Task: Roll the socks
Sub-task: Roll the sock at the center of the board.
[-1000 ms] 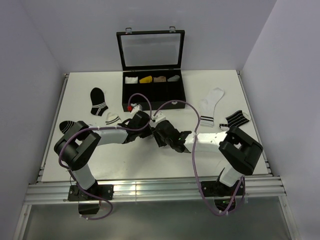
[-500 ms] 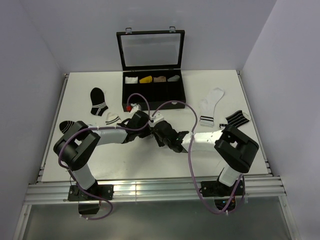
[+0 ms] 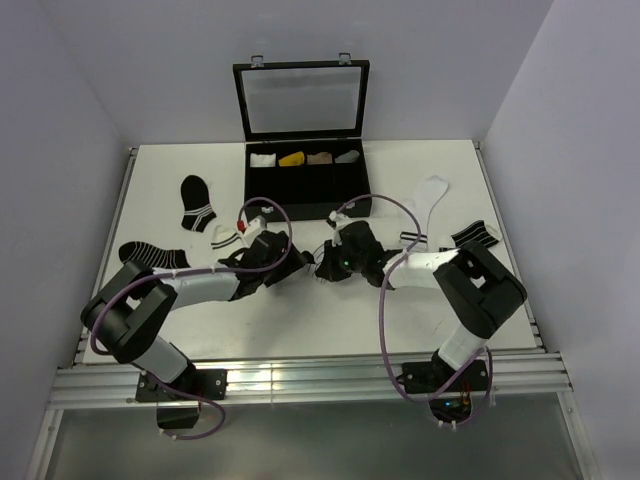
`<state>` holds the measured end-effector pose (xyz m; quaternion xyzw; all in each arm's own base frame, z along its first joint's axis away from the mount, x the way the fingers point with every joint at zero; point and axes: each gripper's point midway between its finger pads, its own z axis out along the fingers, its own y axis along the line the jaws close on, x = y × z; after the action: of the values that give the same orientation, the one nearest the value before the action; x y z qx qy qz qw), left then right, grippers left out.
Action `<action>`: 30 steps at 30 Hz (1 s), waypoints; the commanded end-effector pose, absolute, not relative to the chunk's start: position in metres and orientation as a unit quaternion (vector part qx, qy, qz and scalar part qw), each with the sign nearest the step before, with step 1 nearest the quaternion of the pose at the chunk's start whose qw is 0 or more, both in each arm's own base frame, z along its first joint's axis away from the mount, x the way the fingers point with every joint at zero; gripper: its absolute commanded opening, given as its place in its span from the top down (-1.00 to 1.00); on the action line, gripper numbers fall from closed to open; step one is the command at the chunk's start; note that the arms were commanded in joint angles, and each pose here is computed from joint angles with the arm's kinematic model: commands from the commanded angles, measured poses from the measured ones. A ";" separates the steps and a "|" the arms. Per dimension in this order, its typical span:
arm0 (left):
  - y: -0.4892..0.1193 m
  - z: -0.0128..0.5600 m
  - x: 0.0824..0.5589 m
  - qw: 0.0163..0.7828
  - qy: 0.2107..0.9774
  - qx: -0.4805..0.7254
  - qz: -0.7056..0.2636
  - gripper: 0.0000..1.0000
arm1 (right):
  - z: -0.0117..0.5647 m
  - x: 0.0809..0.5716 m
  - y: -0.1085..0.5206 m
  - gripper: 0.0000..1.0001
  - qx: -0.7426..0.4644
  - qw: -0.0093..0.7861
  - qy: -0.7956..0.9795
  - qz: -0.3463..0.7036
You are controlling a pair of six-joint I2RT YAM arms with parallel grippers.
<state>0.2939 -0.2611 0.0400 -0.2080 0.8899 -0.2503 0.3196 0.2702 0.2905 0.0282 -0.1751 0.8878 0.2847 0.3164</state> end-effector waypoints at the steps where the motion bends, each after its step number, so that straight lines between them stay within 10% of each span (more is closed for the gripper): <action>1: -0.260 0.054 0.297 0.342 0.873 -0.221 -0.268 -0.59 | 0.031 0.255 0.298 1.00 -0.151 0.254 0.874 0.386; 30: -0.286 0.059 0.301 0.384 0.838 -0.151 -0.358 -0.39 | 0.001 0.275 0.268 0.92 -0.008 0.123 0.852 0.508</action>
<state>0.2926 -0.2699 0.0452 -0.1721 0.8521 -0.3282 0.3695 0.2760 0.2758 0.0191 -0.0191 0.8328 0.5361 0.1369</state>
